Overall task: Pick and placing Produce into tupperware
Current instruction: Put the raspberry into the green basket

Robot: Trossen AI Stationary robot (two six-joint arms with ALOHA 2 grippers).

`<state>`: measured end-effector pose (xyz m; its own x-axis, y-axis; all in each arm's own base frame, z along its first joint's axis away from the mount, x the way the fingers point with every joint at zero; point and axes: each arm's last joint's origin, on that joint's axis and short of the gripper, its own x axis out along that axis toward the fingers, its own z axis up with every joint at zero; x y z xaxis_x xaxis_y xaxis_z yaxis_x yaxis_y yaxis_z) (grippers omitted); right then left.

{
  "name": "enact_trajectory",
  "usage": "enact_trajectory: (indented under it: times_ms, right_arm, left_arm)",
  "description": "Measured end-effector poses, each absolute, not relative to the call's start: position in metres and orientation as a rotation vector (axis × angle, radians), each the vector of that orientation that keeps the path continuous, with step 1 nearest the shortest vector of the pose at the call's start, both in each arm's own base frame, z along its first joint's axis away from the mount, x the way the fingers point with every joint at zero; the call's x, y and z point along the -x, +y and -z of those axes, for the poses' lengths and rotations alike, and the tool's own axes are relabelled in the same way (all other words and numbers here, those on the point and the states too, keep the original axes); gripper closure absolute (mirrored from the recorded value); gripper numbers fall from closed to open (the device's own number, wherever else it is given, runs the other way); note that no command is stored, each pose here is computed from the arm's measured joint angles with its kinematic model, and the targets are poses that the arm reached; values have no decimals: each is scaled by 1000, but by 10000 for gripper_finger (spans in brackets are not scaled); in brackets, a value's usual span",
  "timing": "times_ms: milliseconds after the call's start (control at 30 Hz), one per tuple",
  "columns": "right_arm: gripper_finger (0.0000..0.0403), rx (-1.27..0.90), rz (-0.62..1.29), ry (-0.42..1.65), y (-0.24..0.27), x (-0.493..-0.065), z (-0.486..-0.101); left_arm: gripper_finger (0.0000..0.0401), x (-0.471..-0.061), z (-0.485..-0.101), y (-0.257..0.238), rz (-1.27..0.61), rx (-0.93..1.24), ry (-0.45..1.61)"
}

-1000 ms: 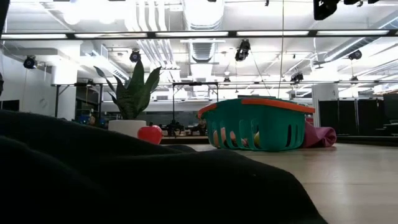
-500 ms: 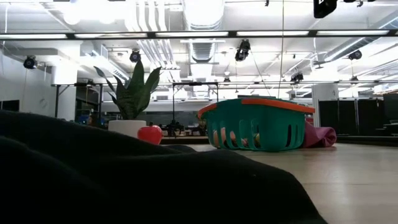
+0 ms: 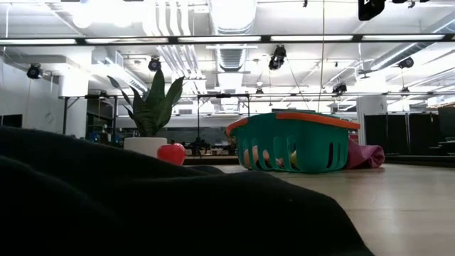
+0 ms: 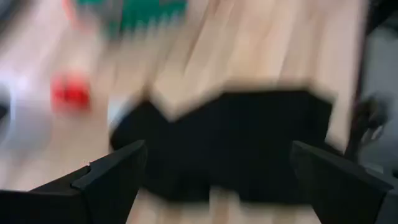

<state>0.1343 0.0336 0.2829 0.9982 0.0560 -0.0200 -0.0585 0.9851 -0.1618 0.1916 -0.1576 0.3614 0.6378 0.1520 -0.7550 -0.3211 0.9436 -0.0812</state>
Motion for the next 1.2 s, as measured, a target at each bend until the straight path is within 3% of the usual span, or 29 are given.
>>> enact_trajectory:
  times_ms: [267,600,900,1200]
  right_arm:
    - [392,164,-58,17,34,-134,-283]
    - [392,165,-58,17,34,-134,-283]
    - [392,164,-58,17,34,-134,-282]
    - [392,162,-58,13,34,-134,-283]
  left_arm:
    - [24,-180,-318,-186,-554,519,1326]
    - [24,-198,-270,-223,-983,890,1628]
    - [24,-226,-228,-254,-878,948,1636]
    - [28,-223,-195,-255,-961,836,1710]
